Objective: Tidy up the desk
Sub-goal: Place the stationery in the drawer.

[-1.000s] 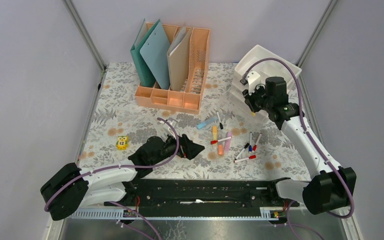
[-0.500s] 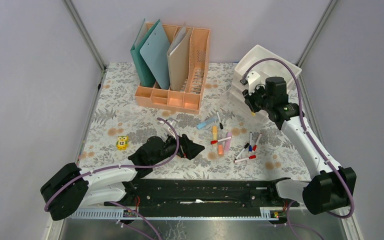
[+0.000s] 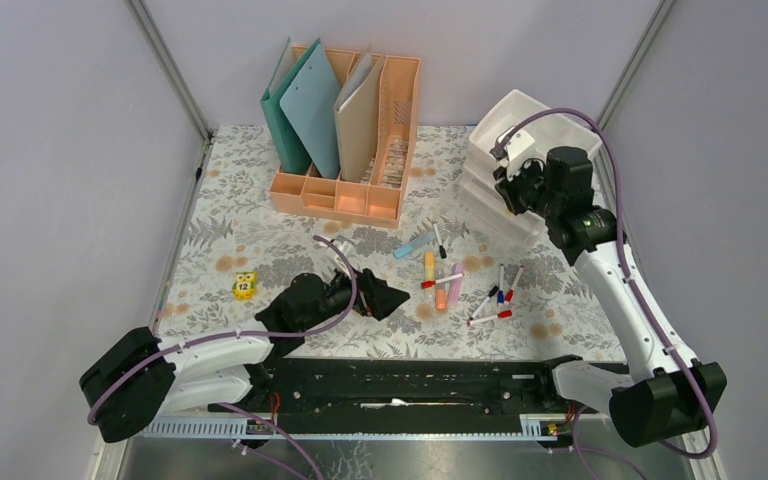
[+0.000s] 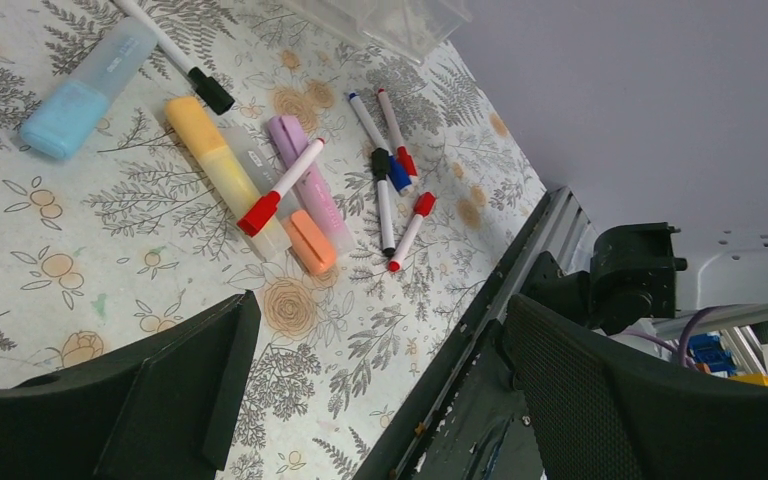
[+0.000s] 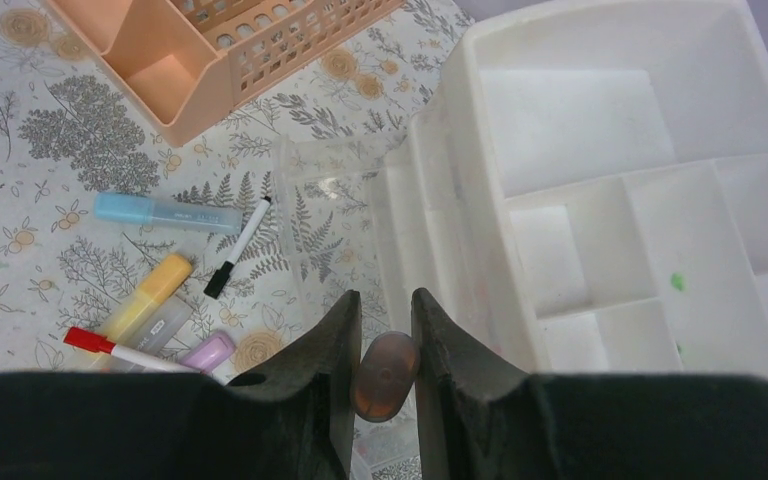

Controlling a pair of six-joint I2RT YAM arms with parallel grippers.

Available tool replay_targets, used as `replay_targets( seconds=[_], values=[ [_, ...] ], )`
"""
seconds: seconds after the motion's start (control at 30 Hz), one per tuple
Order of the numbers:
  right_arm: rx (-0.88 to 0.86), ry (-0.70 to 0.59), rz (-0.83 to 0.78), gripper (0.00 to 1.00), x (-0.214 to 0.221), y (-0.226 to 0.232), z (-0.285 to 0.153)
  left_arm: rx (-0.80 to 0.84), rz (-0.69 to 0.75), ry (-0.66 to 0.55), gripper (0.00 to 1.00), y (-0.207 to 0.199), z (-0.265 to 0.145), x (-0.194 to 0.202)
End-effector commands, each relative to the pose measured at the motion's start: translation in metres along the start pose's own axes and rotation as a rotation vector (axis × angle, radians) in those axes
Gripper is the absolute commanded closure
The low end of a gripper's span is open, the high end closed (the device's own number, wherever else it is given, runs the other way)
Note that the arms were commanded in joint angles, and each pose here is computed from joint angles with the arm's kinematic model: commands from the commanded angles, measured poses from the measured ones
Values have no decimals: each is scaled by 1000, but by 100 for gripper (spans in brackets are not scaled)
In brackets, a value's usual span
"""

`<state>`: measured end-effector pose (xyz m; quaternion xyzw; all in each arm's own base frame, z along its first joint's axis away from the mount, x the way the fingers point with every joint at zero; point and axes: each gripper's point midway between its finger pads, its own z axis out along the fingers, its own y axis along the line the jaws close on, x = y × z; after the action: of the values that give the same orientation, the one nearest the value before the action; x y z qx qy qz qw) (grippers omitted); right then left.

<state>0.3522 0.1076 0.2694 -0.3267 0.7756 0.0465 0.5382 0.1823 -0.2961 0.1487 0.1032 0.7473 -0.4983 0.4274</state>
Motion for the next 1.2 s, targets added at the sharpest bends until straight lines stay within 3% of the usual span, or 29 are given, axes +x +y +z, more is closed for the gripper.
replay_targets(
  seconds=[0.0,0.07,0.53,1.17],
  values=[
    [-23,41,8,96,19,8,9,104,20,-65,1,-22,-4,-17],
    [-41,82,19,96,33,11,19,108,19,-63,1,-23,-4,-17],
    [-36,79,20,96,19,-1,35,122,9,-60,1,-23,-3,-13],
    [29,131,69,96,57,-16,15,119,17,-66,1,-22,-4,-14]
  ],
)
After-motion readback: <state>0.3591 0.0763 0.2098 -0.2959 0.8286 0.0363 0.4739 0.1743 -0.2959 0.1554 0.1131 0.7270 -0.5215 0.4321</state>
